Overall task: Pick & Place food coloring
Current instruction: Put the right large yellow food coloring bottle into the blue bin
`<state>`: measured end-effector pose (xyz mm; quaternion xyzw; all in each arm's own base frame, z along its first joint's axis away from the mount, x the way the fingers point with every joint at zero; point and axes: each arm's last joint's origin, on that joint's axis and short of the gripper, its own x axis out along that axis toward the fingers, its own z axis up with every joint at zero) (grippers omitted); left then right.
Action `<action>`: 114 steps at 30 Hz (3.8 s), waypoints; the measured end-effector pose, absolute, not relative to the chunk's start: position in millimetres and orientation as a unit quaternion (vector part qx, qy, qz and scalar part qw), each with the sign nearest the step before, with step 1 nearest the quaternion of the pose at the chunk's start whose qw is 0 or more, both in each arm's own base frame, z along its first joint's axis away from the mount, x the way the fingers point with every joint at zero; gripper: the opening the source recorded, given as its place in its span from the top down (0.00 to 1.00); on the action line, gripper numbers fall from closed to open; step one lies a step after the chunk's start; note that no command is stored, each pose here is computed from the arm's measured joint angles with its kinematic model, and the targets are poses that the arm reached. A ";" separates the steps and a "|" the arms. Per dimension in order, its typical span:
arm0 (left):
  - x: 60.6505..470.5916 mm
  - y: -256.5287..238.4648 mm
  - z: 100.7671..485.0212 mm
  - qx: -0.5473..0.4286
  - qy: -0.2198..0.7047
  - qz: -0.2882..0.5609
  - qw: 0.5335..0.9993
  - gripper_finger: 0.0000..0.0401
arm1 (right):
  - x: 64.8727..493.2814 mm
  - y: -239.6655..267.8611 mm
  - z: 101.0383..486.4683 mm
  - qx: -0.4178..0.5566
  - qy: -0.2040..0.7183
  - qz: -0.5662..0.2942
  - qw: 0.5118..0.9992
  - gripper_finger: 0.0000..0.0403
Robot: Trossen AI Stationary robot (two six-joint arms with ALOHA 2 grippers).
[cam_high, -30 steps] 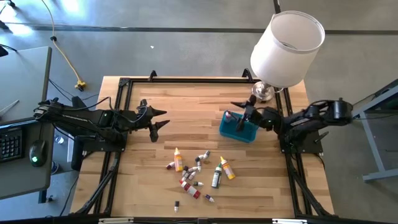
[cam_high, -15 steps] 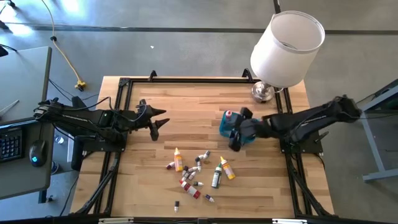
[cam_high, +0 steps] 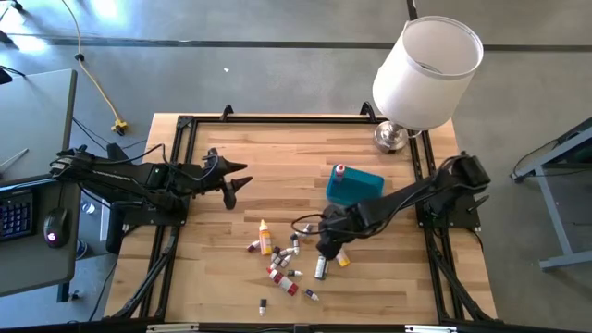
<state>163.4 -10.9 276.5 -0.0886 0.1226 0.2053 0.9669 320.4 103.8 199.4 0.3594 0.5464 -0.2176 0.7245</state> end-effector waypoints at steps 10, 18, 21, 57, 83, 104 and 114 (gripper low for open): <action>163.8 -12.3 276.0 -0.087 0.130 0.181 0.971 0.51 | 325.1 105.1 179.9 0.358 0.561 -0.247 0.704 0.48; 163.7 -12.2 275.8 -0.086 0.131 0.181 0.971 0.51 | 329.4 106.3 157.5 0.335 0.588 -0.252 0.692 0.48; 163.7 -12.2 275.8 -0.086 0.131 0.181 0.971 0.51 | 330.7 103.7 154.0 0.318 0.592 -0.249 0.697 0.51; 163.6 -12.2 275.5 -0.085 0.132 0.182 0.971 0.51 | 317.0 108.7 197.9 0.282 0.590 -0.139 0.744 0.60; 163.1 -12.2 274.1 -0.084 0.139 0.183 0.970 0.51 | 326.1 114.0 145.0 0.284 0.655 -0.172 0.679 0.68; 163.0 -12.0 273.7 -0.087 0.141 0.185 0.969 0.51 | 317.1 113.0 145.2 0.275 0.695 -0.165 0.644 0.51; 163.0 -12.0 273.7 -0.087 0.141 0.185 0.969 0.51 | 317.6 112.1 145.3 0.294 0.687 -0.188 0.637 0.69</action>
